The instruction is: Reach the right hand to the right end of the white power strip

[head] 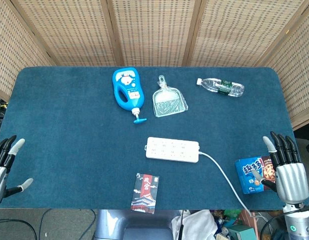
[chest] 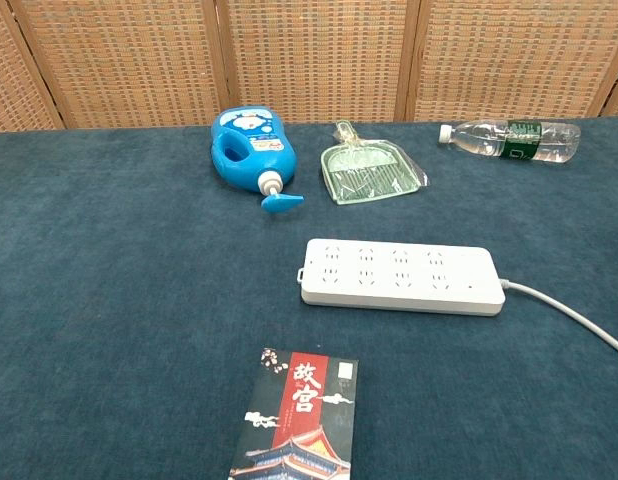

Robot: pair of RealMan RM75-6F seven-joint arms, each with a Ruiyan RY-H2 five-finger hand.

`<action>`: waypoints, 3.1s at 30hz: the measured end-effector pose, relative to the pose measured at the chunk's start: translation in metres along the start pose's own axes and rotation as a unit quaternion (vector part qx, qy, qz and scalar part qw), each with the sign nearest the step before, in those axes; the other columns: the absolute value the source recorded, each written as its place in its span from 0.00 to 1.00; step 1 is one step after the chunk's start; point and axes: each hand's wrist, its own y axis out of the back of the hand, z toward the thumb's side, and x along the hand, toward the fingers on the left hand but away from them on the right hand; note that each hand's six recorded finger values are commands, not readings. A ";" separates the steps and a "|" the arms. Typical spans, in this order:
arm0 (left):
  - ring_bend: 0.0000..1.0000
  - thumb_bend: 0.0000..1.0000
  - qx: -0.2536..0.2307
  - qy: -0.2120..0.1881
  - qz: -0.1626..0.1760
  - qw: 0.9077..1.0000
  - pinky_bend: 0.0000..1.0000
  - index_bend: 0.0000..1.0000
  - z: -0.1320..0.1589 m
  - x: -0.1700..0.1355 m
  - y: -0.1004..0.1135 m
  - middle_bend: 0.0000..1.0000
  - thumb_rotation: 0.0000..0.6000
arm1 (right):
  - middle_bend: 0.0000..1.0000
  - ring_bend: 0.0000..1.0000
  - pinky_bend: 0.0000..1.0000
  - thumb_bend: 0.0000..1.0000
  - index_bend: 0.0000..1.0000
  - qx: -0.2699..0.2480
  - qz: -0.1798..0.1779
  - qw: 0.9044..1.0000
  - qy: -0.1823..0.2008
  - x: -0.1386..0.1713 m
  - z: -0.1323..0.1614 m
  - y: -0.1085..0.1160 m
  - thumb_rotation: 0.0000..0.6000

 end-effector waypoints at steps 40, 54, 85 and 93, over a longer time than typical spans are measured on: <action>0.00 0.08 0.015 0.056 -0.028 0.998 0.00 0.00 -0.014 0.038 -0.017 0.00 1.00 | 1.00 1.00 1.00 0.74 0.21 -0.024 0.232 0.964 0.128 -0.085 0.087 -0.129 1.00; 0.00 0.08 0.024 0.059 -0.039 0.997 0.00 0.00 -0.013 0.042 -0.023 0.00 1.00 | 1.00 1.00 1.00 0.76 0.27 -0.013 0.315 0.945 0.086 -0.082 0.086 -0.176 1.00; 0.00 0.08 0.027 0.061 -0.039 0.997 0.00 0.00 -0.012 0.042 -0.025 0.00 1.00 | 1.00 1.00 1.00 0.76 0.28 0.008 0.342 0.936 0.088 -0.081 0.101 -0.191 1.00; 0.00 0.08 0.026 0.062 -0.038 0.997 0.00 0.00 -0.012 0.042 -0.024 0.00 1.00 | 1.00 1.00 1.00 0.76 0.28 0.018 0.348 0.933 0.087 -0.082 0.103 -0.195 1.00</action>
